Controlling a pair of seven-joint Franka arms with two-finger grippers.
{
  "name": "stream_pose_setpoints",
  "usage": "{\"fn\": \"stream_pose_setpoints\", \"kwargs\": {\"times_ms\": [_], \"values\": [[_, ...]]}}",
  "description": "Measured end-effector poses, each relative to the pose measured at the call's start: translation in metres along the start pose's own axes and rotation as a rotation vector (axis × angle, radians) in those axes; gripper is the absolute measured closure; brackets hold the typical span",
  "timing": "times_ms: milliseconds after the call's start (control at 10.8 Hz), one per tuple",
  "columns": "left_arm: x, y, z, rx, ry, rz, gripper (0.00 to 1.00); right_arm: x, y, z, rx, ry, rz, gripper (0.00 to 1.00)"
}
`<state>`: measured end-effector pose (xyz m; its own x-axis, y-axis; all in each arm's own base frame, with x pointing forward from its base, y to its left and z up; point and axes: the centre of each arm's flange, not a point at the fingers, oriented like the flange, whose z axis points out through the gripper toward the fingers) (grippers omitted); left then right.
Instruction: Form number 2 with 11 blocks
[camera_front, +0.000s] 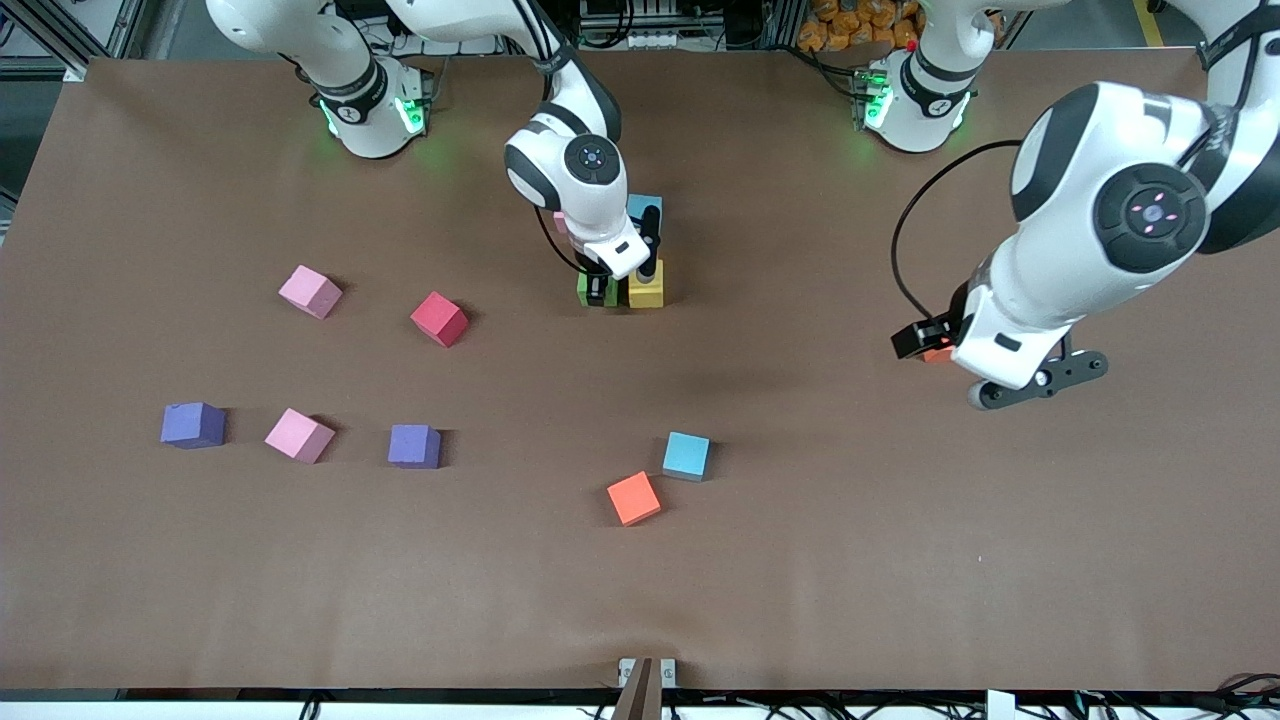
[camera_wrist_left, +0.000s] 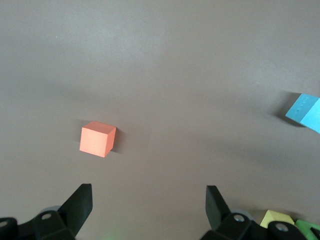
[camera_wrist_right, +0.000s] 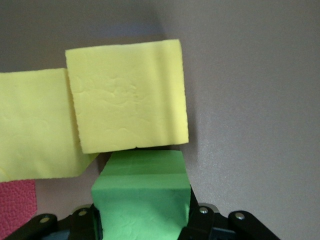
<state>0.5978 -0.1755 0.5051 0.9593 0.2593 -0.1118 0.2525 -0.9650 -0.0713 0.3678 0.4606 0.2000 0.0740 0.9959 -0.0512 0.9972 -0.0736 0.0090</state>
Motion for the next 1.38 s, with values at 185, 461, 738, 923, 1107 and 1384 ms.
{"fn": "stream_pose_setpoints", "kwargs": {"times_ms": [185,461,738,923,1107,1384], "values": [[-0.008,-0.012,-0.008,0.001,0.007,0.023,0.00,0.002,0.001,0.000,-0.002,0.003,-0.001,0.41],[-0.022,-0.031,-0.024,0.005,0.030,0.055,0.00,0.003,0.001,0.000,-0.003,0.003,-0.001,0.41],[-0.033,-0.056,-0.042,0.009,0.043,0.079,0.00,0.004,0.001,0.000,-0.003,0.004,-0.003,0.41],[-0.033,-0.083,-0.054,0.011,0.042,0.099,0.00,0.004,0.000,0.000,-0.003,0.004,-0.003,0.41],[-0.036,-0.094,-0.062,0.015,0.033,0.111,0.00,0.005,0.000,-0.001,-0.004,0.005,-0.003,0.41],[-0.037,-0.098,-0.069,0.014,0.036,0.111,0.00,0.007,0.001,-0.001,-0.005,0.007,-0.004,0.41]]}}
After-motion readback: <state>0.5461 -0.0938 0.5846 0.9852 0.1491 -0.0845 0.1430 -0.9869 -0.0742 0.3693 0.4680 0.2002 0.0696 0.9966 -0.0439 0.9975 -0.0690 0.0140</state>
